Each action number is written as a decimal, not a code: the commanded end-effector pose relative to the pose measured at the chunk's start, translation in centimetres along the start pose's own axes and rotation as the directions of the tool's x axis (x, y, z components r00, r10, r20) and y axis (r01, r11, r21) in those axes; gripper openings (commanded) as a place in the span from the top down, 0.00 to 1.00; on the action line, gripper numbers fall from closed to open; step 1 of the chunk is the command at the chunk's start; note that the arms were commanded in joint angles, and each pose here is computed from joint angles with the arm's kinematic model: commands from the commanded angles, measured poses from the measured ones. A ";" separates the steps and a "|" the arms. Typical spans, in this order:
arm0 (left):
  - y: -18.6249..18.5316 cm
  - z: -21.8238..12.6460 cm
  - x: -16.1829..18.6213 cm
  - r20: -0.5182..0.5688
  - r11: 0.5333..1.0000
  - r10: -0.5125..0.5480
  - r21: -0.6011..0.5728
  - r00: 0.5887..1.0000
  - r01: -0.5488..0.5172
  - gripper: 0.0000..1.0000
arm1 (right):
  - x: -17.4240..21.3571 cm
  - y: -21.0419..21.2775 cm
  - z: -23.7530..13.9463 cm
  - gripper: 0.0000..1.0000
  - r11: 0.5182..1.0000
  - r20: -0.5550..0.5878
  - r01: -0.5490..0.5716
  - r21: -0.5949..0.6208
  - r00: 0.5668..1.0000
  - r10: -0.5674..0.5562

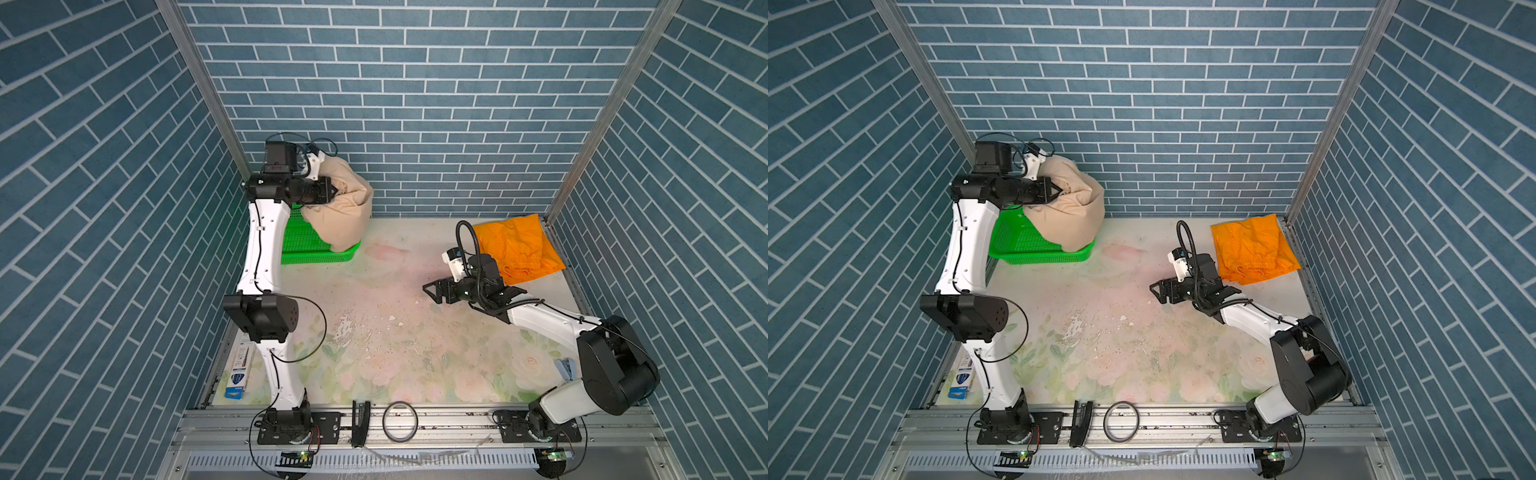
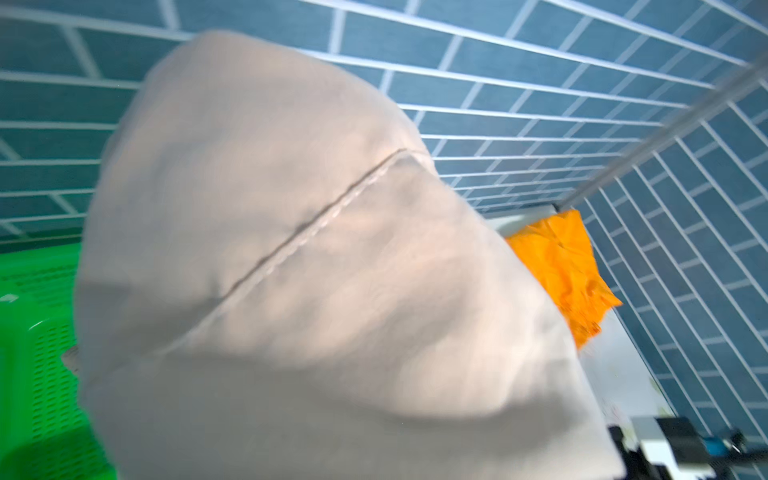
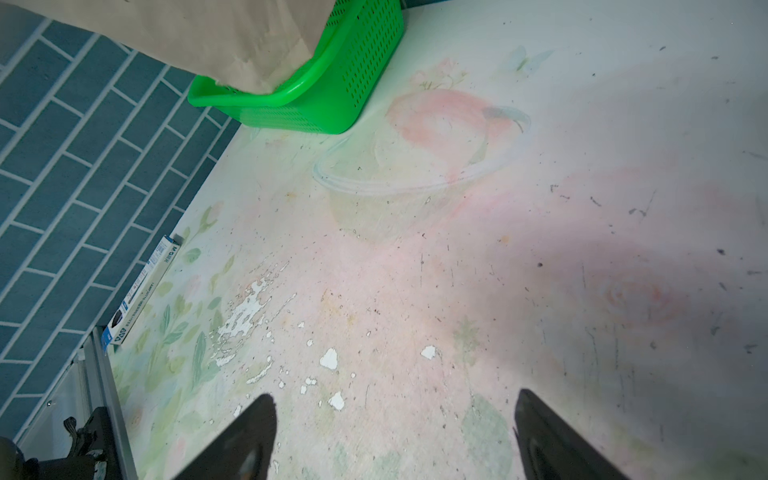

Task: Fold and stack the shorts
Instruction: 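Carry the beige shorts toward the table middle and drop them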

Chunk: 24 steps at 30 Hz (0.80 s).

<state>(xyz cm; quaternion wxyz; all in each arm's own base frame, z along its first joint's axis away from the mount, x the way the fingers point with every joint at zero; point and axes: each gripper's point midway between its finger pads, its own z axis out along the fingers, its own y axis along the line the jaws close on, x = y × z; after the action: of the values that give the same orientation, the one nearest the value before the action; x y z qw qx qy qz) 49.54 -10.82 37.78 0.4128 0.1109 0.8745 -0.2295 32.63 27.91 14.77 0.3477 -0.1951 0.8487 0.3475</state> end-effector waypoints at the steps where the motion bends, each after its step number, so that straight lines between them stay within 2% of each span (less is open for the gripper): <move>1: -8.6 -2.9 1.7 -0.038 0.983 0.125 0.144 0.991 -0.118 1.00 | -2.3 0.7 -1.9 0.10 0.999 0.094 0.035 0.024 0.995 -0.037; 3: -11.6 -3.2 1.9 -0.010 0.968 0.151 0.202 0.988 -0.146 1.00 | -2.6 0.7 -2.6 0.10 0.998 0.103 0.051 0.047 0.993 -0.055; 7: -13.5 -1.2 4.4 -0.043 0.966 0.203 0.172 0.978 -0.193 1.00 | -2.3 0.1 -3.9 0.09 0.992 0.096 0.055 0.111 0.993 -0.066; 12: -12.3 4.7 9.0 -0.108 0.979 0.163 0.141 0.981 -0.147 1.00 | -0.3 -1.9 -5.5 0.09 0.972 0.034 0.038 0.232 0.998 -0.047; 14: -11.7 7.1 11.0 -0.134 0.982 0.166 0.116 0.977 -0.151 1.00 | 0.9 -3.1 -6.4 0.09 0.951 -0.006 0.035 0.307 0.999 -0.035; 18: -12.2 11.6 14.7 -0.156 0.975 0.181 0.162 0.971 -0.155 1.00 | 2.5 -4.9 -8.5 0.07 0.906 -0.045 0.014 0.423 0.999 0.005; 22: -11.3 15.5 18.3 -0.247 0.978 0.185 0.139 0.951 -0.154 1.00 | 3.8 -6.1 -10.4 0.07 0.859 -0.067 -0.017 0.511 0.996 0.059; 23: -10.6 16.3 19.1 -0.281 0.982 0.175 0.114 0.944 -0.148 0.94 | 4.2 -6.3 -11.0 0.07 0.846 -0.074 -0.023 0.533 0.995 0.074; 24: -10.0 16.8 19.7 -0.312 0.985 0.166 0.090 0.936 -0.145 0.80 | 4.4 -6.4 -11.3 0.07 0.840 -0.076 -0.026 0.542 0.994 0.081</move>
<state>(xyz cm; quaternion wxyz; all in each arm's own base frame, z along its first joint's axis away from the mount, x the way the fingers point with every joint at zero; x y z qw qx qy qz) 42.45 -27.37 15.42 0.2445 0.2337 0.9154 -0.2182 29.59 17.70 15.77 0.3658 -0.1132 0.9118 0.1484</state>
